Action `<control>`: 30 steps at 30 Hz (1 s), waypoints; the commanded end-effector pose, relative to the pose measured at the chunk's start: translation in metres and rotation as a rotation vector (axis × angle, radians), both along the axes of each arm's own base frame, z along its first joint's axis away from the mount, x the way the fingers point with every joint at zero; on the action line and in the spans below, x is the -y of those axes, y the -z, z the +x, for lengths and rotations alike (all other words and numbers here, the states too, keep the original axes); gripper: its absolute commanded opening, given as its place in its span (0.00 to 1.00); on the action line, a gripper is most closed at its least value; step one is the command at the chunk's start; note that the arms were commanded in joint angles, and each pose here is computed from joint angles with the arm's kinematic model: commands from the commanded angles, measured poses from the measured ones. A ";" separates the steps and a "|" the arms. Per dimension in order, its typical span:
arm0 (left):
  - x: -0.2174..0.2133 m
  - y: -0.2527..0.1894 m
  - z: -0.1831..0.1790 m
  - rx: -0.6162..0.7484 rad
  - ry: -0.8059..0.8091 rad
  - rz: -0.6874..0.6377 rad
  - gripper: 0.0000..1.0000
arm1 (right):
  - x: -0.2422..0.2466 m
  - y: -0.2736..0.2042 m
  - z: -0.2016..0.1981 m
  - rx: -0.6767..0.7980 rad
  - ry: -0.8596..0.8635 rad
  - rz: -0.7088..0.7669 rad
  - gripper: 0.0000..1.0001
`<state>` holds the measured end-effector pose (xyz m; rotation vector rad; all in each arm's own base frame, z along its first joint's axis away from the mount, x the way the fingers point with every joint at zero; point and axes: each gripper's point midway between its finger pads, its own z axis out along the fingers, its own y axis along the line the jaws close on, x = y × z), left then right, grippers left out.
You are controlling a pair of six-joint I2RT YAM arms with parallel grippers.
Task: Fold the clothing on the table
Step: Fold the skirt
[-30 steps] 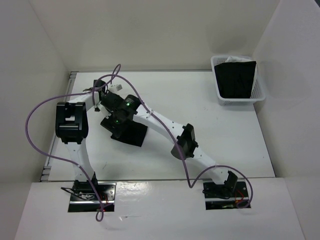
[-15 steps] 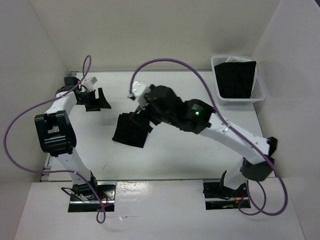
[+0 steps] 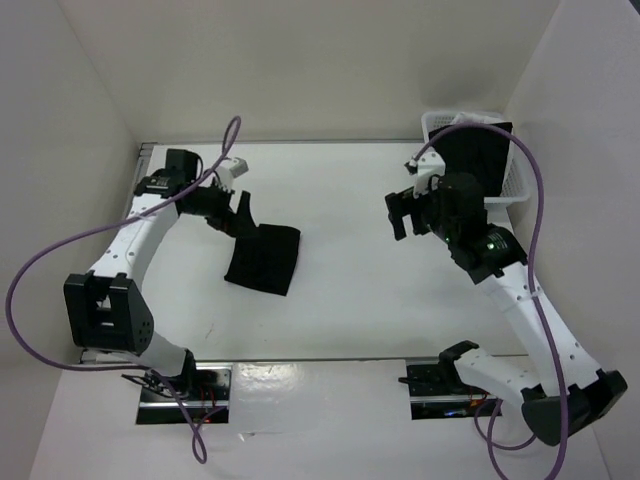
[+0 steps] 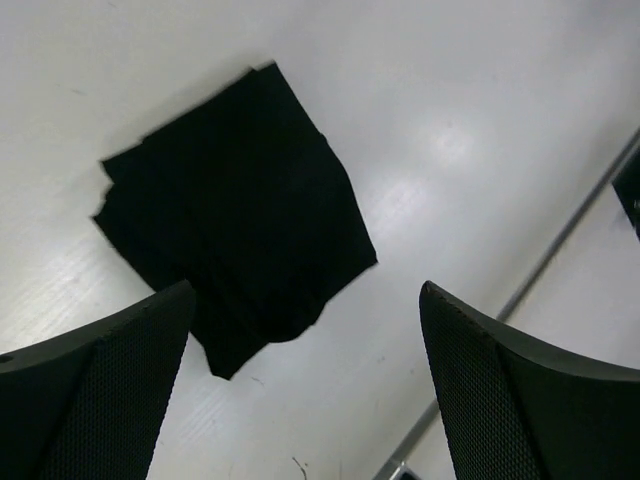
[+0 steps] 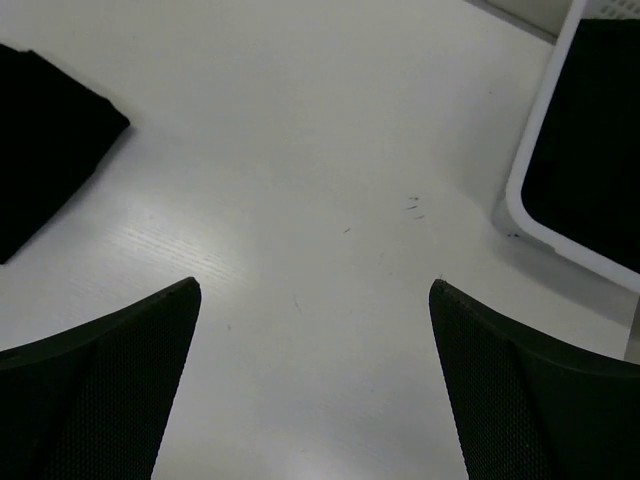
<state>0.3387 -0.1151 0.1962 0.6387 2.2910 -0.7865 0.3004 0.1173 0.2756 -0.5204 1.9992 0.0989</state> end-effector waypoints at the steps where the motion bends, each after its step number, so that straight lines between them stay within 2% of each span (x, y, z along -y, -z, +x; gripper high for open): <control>1: 0.017 0.024 -0.031 -0.079 0.119 0.018 0.99 | -0.004 -0.024 0.004 0.095 -0.028 0.131 0.99; 5: 0.030 0.058 -0.047 -0.200 0.187 0.042 1.00 | 0.002 -0.019 0.006 0.086 -0.027 0.165 0.99; 10: 0.051 0.068 -0.065 -0.287 0.324 -0.037 1.00 | 0.008 -0.012 0.009 0.095 0.001 0.158 0.99; 15: 0.059 0.093 -0.073 -0.383 0.369 -0.014 1.00 | 0.012 -0.005 0.007 0.084 0.011 0.154 0.99; 18: 0.053 0.103 -0.075 -0.434 0.335 0.033 1.00 | 0.012 -0.001 0.007 0.075 0.012 0.151 0.99; 23: 0.029 0.115 -0.067 -0.445 0.211 0.197 1.00 | 0.013 -0.009 0.005 0.101 0.010 0.159 0.99; 30: -0.004 0.116 -0.058 -0.464 0.078 0.230 1.00 | 0.012 -0.007 0.002 0.100 0.002 0.163 0.99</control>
